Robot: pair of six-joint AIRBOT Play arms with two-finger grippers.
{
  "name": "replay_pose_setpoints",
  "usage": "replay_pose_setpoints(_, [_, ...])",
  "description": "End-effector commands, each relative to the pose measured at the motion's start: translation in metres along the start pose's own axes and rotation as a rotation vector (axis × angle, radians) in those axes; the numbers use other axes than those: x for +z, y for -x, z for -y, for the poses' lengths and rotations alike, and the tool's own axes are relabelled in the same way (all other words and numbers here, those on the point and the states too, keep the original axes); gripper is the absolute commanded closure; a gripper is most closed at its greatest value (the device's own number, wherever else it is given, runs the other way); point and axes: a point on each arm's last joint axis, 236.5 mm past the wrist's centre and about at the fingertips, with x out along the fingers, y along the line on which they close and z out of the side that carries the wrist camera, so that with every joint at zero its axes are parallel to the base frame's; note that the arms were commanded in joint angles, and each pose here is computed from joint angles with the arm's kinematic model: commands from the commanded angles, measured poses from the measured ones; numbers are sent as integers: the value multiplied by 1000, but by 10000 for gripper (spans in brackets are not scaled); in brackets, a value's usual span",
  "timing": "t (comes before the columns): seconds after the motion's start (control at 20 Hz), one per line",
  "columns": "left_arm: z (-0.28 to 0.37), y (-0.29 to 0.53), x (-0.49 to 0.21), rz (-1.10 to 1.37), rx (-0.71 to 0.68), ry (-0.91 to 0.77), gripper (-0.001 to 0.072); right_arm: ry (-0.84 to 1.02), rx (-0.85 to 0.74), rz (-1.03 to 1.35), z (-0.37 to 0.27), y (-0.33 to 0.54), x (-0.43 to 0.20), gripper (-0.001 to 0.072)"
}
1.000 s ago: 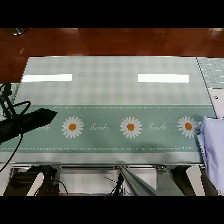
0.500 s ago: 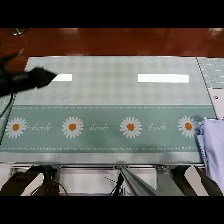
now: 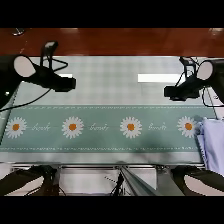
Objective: Fold the shirts.
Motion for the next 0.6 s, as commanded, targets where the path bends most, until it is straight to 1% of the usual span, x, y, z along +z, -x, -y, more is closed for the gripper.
replay_pose_setpoints(0.0, [-15, -21, -32, -107, 62, 32, 682, 16, -27, 6, -4, -19, 8, 691])
replay_pose_setpoints(0.55, [-16, -20, -39, -137, 65, 31, 681, 14, -23, 20, -5, -19, 11, 691])
